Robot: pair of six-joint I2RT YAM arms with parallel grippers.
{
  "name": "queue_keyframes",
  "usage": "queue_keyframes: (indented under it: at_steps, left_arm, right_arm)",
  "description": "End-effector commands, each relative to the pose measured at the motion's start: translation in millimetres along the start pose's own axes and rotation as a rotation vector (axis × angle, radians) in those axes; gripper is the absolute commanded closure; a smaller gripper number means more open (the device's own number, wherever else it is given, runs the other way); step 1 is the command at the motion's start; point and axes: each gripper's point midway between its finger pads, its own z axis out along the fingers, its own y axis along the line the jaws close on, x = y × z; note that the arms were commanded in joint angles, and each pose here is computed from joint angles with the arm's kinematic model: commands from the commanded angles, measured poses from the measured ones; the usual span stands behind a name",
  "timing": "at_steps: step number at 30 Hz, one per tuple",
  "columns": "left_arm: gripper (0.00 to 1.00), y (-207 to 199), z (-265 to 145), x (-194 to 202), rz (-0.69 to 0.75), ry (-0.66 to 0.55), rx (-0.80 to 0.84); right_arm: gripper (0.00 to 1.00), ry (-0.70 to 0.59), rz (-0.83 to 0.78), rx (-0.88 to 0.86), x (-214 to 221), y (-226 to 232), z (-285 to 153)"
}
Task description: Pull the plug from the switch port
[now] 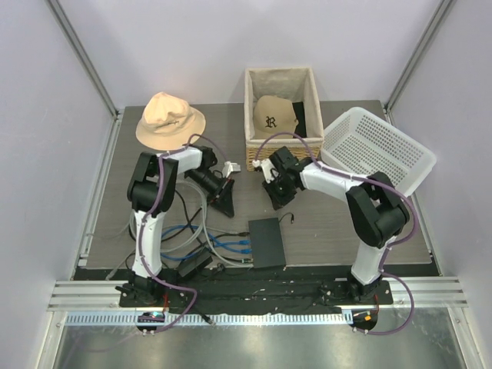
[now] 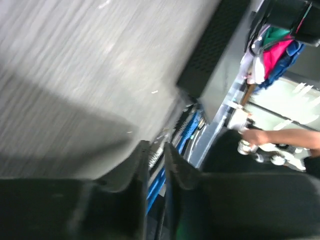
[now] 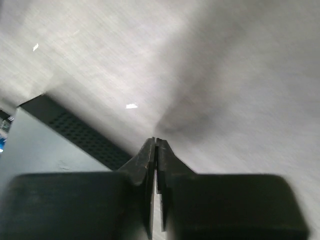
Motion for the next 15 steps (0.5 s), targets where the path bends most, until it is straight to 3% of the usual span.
queue_keyframes:
  at_steps: [1,2,3,6,7,8,15]
  left_arm:
    - [0.68,-54,-34,-24,0.22,-0.13,0.015]
    - [0.66,-62,-41,-24,0.259,-0.143,0.01]
    - [0.65,-63,-44,-24,0.265,-0.145,-0.007]
    - [0.55,-67,-51,-27,0.224,-0.168,-0.018]
    - [0.53,-67,-53,-29,0.211,-0.179,-0.021]
    - [0.53,-67,-56,-34,0.21,-0.199,-0.025]
    - [0.52,-66,-68,-62,0.2,-0.303,-0.103]
  right_arm:
    - [0.78,-0.167,-0.089,0.032,-52,-2,-56]
    - [0.69,-0.184,-0.107,0.022,-56,1,-64]
    - [0.53,-0.2,-0.144,-0.012,-58,8,-71]
    - [0.33,-0.234,-0.252,-0.052,-53,24,-85]
    - [0.08,-0.242,-0.337,-0.068,-50,28,-87]
    - [0.01,-0.207,-0.379,-0.099,-34,36,-82]
    - [0.0,-0.261,-0.703,-0.212,-4,76,-89]
